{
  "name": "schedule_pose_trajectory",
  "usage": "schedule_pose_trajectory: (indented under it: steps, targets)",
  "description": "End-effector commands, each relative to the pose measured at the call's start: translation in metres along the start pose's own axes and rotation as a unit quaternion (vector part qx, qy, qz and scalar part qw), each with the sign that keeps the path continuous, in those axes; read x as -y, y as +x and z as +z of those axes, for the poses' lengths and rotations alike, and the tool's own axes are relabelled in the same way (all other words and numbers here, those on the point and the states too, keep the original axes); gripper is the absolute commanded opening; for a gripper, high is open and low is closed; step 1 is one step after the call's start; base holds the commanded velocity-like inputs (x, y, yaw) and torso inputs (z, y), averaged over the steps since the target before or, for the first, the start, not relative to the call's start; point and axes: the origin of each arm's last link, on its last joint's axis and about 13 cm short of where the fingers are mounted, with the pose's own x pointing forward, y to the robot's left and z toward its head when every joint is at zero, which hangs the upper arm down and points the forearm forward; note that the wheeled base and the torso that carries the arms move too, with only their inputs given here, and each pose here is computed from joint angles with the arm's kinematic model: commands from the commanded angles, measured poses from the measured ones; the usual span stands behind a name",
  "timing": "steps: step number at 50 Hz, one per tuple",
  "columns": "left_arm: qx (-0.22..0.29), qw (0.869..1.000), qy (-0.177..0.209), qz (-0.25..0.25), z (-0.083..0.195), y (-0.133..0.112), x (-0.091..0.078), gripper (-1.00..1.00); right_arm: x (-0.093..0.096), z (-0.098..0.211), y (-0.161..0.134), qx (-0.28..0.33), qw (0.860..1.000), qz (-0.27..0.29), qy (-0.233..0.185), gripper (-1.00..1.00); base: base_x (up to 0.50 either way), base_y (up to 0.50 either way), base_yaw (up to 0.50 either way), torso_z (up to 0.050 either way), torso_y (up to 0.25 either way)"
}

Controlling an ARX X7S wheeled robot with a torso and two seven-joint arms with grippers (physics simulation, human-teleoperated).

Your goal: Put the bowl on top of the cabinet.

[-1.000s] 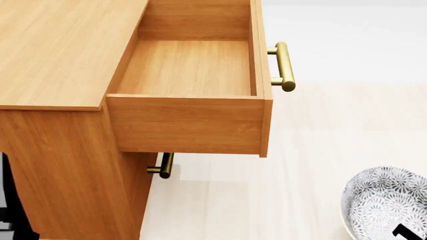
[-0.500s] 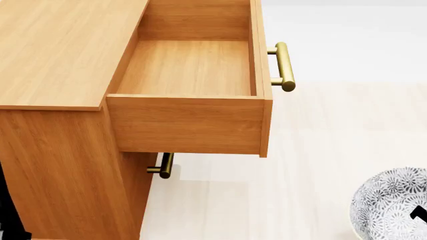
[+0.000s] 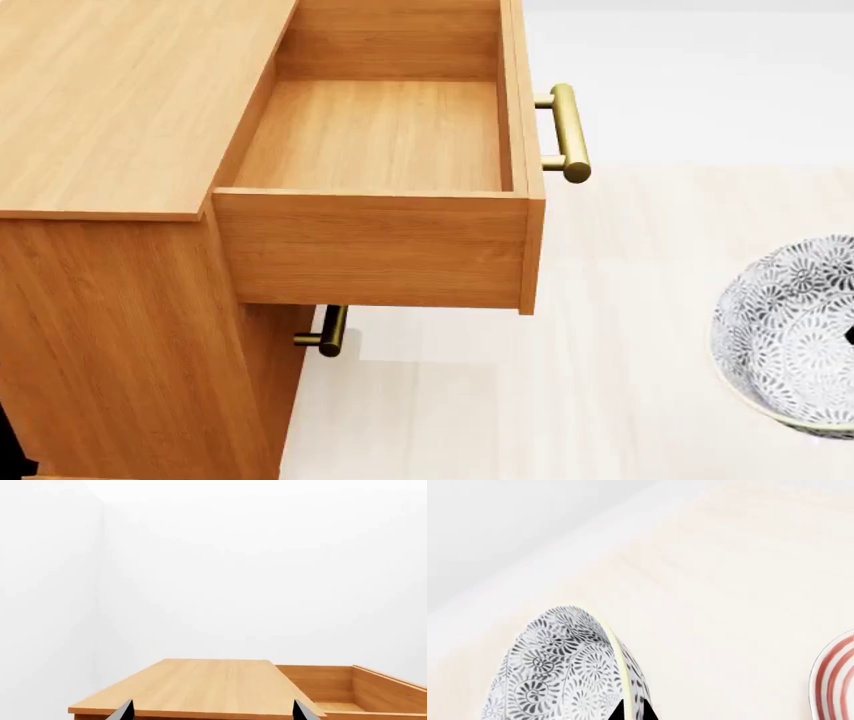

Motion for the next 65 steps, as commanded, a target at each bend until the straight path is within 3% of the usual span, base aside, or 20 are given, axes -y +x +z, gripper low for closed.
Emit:
schedule_pose_trajectory:
  steps: [1,7,28,41,55,65]
  targets:
    - [0.003,1.000,-0.001,-0.005,0.002,-0.001,0.001,1.00,-0.015,0.036,-0.014,0.036,0.999,0.017,0.016,-1.00,0.00,0.00,0.00,0.000,0.000]
    - [0.003,1.000,-0.003,-0.005,0.002,0.000,0.001,1.00,-0.037,0.069,-0.021,0.053,0.997,0.041,0.041,-1.00,0.00,0.00,0.00,0.000,0.000]
    - [-0.001,1.000,-0.003,-0.008,-0.001,0.000,0.003,1.00,-0.112,0.149,-0.037,0.094,0.990,0.097,0.032,-1.00,0.00,0.00,0.00,0.000,0.000]
    - [-0.002,1.000,-0.004,-0.009,-0.002,0.001,0.003,1.00,-0.167,0.183,-0.044,0.082,0.985,0.152,0.029,-1.00,0.00,0.00,0.00,0.000,0.000]
    - [0.001,1.000,-0.007,-0.005,0.001,0.000,0.001,1.00,-0.223,0.189,-0.056,0.034,0.974,0.220,0.046,-1.00,0.00,0.00,0.00,0.000,0.000]
    - [0.002,1.000,-0.010,-0.005,0.003,0.000,0.001,1.00,-0.245,0.178,-0.068,-0.001,0.967,0.252,0.031,-1.00,0.00,0.00,0.00,0.000,0.000]
